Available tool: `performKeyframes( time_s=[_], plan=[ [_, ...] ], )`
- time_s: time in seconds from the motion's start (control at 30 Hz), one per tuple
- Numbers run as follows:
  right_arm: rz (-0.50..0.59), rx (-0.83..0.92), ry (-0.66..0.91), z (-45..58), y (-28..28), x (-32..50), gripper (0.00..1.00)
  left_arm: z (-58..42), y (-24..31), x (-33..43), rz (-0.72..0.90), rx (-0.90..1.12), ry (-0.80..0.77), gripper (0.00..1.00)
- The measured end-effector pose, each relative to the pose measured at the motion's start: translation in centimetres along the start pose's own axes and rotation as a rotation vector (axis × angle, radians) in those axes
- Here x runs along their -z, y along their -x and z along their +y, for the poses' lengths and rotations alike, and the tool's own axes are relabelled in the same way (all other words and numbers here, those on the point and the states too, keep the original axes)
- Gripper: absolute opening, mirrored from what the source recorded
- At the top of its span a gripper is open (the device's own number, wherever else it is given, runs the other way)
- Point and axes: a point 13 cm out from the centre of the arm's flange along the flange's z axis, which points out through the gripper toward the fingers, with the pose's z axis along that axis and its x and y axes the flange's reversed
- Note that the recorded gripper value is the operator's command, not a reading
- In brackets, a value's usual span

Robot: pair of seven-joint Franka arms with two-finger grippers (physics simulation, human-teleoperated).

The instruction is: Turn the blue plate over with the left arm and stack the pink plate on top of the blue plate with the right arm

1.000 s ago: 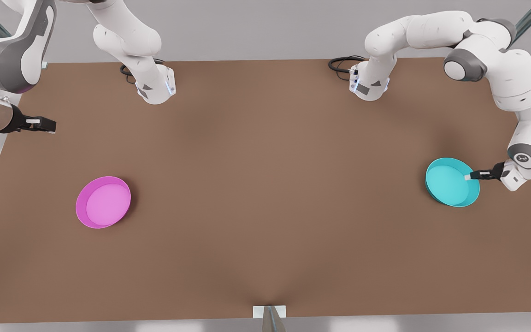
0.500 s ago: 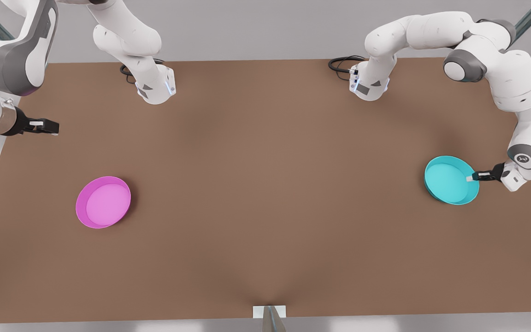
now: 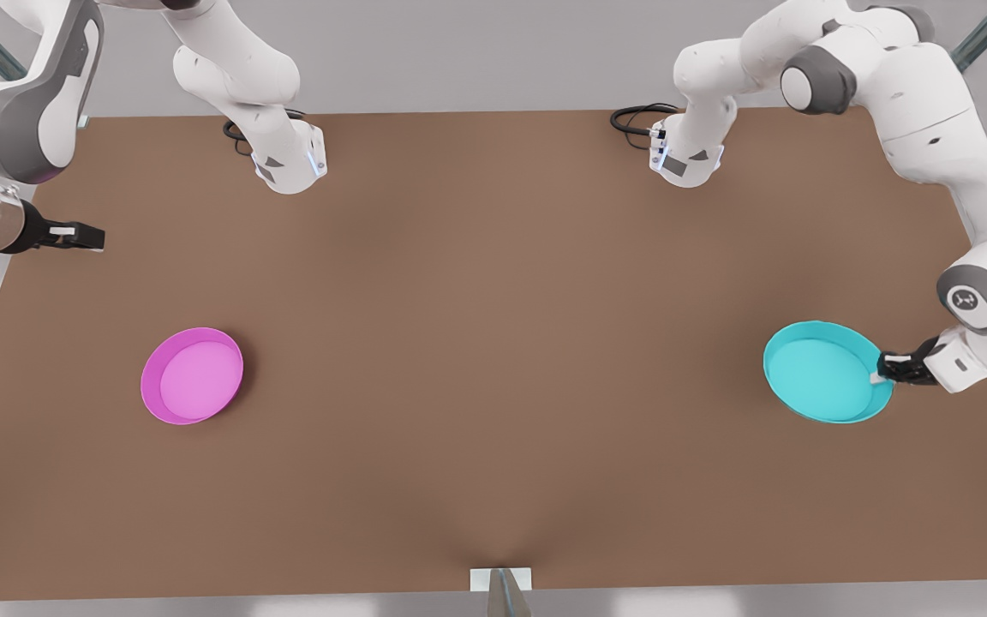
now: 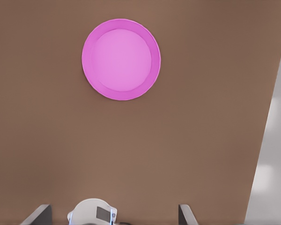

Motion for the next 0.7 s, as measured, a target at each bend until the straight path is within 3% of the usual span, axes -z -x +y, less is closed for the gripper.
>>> performKeyframes(
  time_s=[0.13, 0.23, 0.43, 0.57, 0.7],
  plan=[
    [0.004, 0.004, -0.001, 0.2, 0.1, -0.1, 1.00, -13.1, 9.6, 6.3, -0.014, -0.193, 0.143, 0.21],
    [0.011, 0.002, 0.001, 0.1, 0.2, -0.4, 1.00, -19.8, 13.6, 8.4, 0.019, -0.258, 0.329, 0.21],
    [0.017, -0.004, 0.003, -0.2, 0.3, -0.7, 1.00, -30.9, 15.8, 8.9, 0.042, -0.273, 0.858, 0.21],
    [0.019, -0.004, 0.004, -0.2, 0.4, -0.8, 1.00, -41.5, 15.9, 7.0, -0.022, -0.326, 1.045, 0.21],
    [0.020, -0.009, 0.006, -0.6, 0.3, -0.9, 1.00, -48.1, 13.8, -1.2, -0.010, -0.363, 1.230, 0.21]
  ],
)
